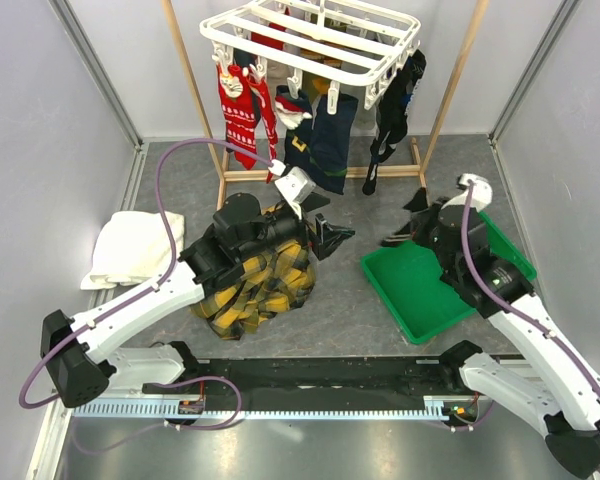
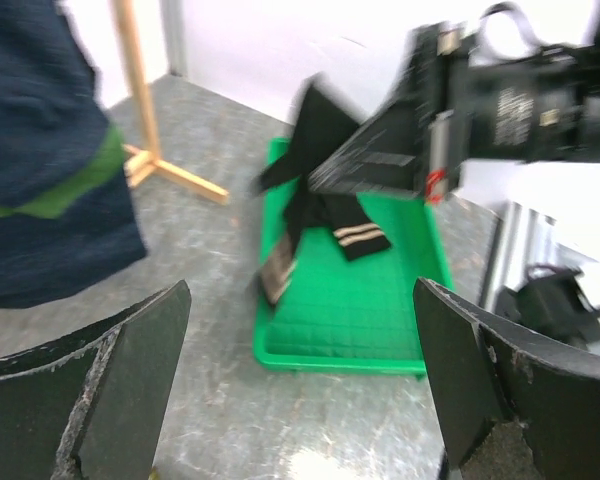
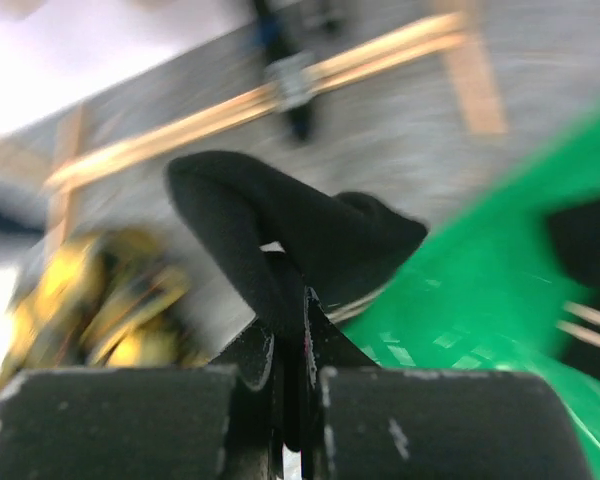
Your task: Remove the socks clipped to the hanger
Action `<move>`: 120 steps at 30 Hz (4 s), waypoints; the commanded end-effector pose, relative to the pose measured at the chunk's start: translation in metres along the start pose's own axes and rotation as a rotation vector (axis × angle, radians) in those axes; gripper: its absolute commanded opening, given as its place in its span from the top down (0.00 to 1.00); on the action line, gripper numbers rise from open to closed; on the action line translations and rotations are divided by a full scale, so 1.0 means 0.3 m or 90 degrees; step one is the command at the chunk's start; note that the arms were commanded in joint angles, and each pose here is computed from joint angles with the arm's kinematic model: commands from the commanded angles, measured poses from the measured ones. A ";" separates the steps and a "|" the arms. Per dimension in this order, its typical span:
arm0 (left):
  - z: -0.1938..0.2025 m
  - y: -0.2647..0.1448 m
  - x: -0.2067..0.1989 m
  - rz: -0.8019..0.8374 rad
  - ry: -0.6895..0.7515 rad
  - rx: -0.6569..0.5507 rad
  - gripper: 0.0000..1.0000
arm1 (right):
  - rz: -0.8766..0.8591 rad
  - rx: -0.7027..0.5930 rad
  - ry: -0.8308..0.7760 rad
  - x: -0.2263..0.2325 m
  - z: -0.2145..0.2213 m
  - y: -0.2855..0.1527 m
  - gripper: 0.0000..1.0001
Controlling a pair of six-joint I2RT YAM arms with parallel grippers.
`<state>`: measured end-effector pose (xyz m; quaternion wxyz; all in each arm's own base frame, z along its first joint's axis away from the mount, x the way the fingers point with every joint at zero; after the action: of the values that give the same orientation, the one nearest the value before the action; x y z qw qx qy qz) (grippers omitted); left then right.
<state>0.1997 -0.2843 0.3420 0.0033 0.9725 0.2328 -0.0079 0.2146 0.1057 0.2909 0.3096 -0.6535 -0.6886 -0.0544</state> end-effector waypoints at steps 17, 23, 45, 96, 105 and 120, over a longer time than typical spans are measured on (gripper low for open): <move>-0.056 -0.046 0.072 -0.156 0.008 -0.034 0.01 | 0.539 -0.112 0.089 -0.366 0.076 0.108 0.46; -0.065 -0.081 0.113 -0.244 0.002 -0.047 0.01 | 0.490 -0.137 0.046 -0.292 -0.056 0.076 0.40; -0.060 -0.104 0.136 -0.293 0.005 -0.067 0.01 | -0.510 -0.149 -0.145 0.364 -0.246 0.155 0.20; -0.036 -0.082 0.149 -0.275 0.093 -0.032 0.06 | -0.510 -0.052 0.150 0.738 -0.124 0.017 1.00; -0.049 -0.067 0.116 -0.198 0.129 -0.029 0.98 | -0.496 -0.078 0.101 0.730 -0.134 0.001 0.49; -0.069 -0.051 0.023 -0.038 0.106 -0.035 0.98 | -0.349 -0.222 0.044 0.714 -0.409 -0.084 0.12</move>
<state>0.2061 -0.2652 0.3421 -0.0135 0.9556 0.2859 0.0694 0.2460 0.2422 0.4846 0.2180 -0.4541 -0.8192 -0.2742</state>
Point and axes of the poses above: each gripper's point midway between its finger pads, its own y axis out along the fingers, its own x axis along the line the jaws close on, z = x × y, the point moved 7 cm from there along -y, back along the fingers, and after that the axes turned 6 degrees about y, right-handed, at the moved point
